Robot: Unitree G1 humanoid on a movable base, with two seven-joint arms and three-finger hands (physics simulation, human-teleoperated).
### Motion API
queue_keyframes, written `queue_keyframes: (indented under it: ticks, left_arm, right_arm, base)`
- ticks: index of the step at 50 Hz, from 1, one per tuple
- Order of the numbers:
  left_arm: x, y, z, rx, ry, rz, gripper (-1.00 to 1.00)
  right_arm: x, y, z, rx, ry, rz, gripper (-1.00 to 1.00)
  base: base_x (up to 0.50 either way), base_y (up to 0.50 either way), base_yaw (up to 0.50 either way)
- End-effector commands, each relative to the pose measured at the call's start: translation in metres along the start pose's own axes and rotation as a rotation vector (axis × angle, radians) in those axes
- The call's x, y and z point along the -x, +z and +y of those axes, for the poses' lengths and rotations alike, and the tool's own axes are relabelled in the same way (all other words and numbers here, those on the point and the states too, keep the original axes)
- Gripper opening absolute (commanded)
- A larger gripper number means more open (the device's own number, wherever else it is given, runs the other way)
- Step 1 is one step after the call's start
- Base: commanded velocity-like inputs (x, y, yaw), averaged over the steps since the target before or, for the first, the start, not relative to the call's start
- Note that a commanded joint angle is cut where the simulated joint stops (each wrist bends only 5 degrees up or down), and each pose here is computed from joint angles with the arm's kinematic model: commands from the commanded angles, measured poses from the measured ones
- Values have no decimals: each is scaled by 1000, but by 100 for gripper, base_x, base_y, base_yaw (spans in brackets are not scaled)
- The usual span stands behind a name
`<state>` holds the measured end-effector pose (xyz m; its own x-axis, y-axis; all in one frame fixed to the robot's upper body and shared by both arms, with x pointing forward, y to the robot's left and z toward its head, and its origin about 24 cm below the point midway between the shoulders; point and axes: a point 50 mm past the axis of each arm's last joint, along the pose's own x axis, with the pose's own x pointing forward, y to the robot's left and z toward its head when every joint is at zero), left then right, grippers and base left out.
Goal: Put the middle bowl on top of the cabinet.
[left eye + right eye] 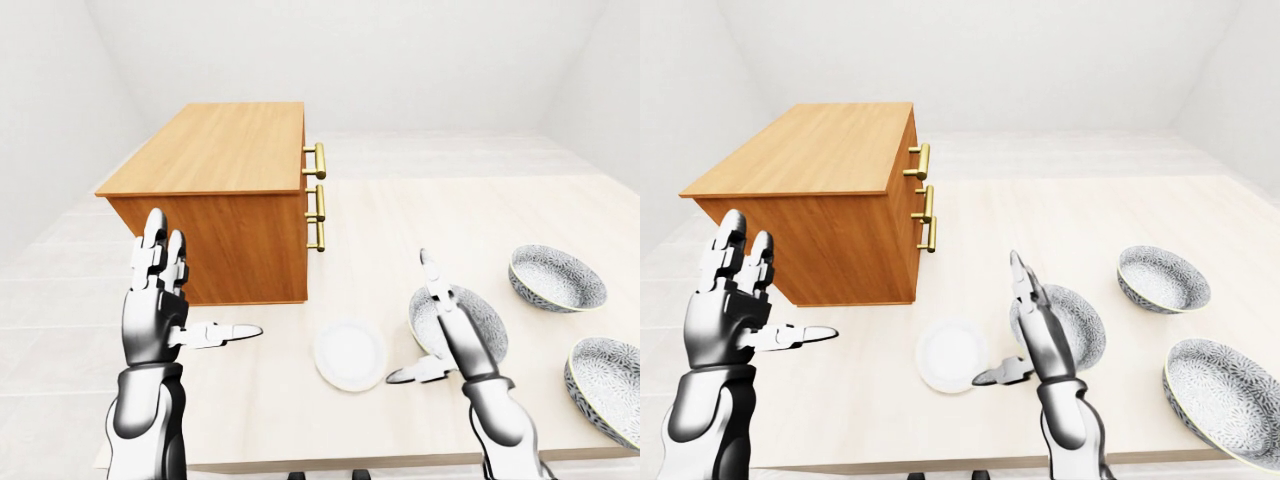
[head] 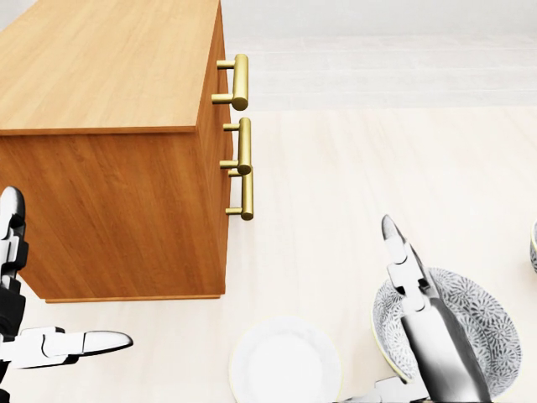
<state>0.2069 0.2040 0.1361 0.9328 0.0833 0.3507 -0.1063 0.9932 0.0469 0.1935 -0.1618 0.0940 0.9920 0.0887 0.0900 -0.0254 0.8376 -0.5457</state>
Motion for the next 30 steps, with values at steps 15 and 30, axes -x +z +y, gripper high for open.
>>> queue_keyframes:
  ticks: [15, 30]
  left_arm:
    - [0, 1, -1, 8, -8, -7, 100]
    - [0, -1, -1, 10, -5, 3, 100]
  right_arm:
    - [26, 0, -2, 396, -65, 98, 100]
    - [27, -11, -13, 609, -159, 183, 100]
  base:
    - [0, 0, 0]
    - [0, 0, 0]
